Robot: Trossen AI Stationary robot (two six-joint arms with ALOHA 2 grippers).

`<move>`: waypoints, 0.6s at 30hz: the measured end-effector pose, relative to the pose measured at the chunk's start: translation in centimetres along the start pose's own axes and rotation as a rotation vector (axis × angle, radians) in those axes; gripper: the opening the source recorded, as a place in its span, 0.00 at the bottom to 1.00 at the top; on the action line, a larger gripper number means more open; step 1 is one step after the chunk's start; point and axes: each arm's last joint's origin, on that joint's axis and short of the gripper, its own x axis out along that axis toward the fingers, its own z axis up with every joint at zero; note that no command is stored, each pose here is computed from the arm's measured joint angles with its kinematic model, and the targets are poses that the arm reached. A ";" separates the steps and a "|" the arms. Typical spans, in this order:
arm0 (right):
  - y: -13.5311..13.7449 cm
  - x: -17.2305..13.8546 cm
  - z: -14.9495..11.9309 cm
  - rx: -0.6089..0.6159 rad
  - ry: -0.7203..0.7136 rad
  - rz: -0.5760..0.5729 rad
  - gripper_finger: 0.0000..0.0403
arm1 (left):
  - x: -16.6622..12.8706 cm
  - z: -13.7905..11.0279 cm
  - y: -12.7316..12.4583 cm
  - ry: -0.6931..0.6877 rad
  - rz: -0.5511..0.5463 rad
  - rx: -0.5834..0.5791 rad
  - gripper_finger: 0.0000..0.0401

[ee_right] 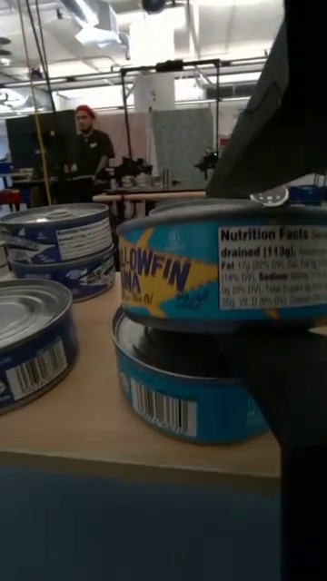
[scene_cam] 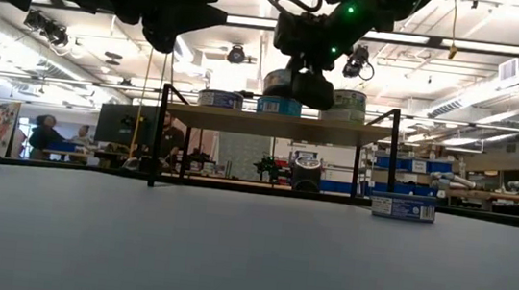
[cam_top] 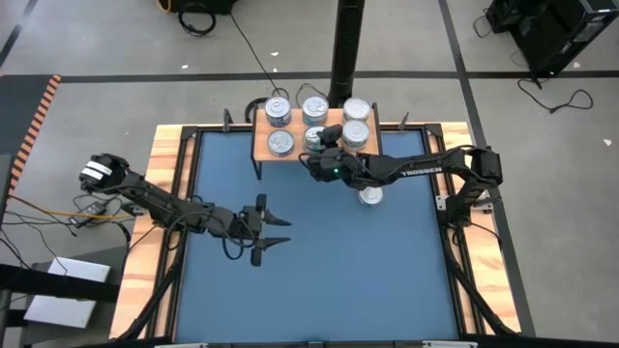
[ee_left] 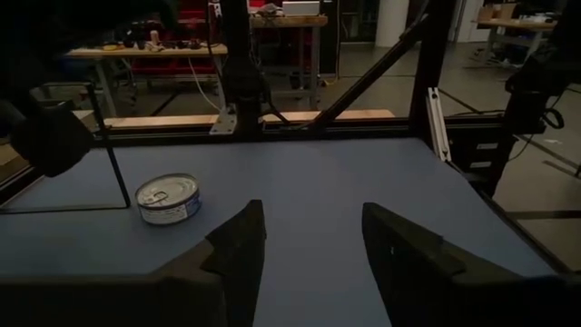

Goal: Stack canned seafood by type on shelf
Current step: Stack the light blue tuna can on top of the light blue tuna can on the shelf

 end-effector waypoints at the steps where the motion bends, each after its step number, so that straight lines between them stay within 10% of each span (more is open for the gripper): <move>1: 0.0 0.1 -0.1 0.004 0.003 0.000 0.59 | 0.0 0.0 0.0 0.000 0.000 0.000 0.47; 18: -0.2 0.6 -0.2 0.124 -0.068 0.056 0.67 | 0.0 -0.1 0.0 0.011 0.000 0.001 0.47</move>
